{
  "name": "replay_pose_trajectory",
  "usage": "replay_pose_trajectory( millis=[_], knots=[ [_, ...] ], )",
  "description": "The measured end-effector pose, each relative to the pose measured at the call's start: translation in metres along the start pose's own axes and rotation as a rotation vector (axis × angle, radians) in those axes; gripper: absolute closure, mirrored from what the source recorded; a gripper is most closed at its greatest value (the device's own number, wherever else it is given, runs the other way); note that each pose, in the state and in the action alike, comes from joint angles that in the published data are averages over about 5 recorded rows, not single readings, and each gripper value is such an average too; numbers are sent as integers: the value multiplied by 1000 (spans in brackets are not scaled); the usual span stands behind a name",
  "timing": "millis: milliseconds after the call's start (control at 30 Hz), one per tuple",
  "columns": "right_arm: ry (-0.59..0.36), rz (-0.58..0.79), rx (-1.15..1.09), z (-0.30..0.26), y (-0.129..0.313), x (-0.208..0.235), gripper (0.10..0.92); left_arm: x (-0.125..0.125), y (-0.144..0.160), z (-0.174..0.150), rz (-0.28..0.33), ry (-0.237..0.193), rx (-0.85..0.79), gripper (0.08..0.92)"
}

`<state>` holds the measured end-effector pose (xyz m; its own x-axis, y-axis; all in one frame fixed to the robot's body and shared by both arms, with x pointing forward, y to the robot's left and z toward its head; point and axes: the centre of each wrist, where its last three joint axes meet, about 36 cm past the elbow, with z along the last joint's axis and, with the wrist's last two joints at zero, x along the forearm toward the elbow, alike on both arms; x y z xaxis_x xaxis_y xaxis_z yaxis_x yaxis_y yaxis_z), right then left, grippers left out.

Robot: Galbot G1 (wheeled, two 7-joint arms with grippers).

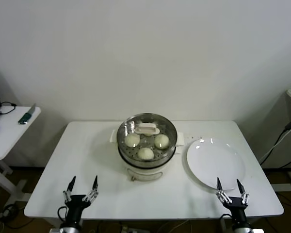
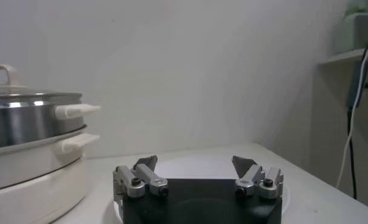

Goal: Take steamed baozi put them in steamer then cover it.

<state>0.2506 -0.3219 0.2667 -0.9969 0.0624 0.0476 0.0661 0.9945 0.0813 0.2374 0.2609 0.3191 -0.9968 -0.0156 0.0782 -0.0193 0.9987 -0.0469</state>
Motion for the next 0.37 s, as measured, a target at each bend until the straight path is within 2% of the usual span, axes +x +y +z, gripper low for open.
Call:
replay_pose_trajectory(
  millis=[367],
  knots=[
    [11,-9,5,-1,0,0,200,8,-2,8,-2,-9,2,177]
  ],
)
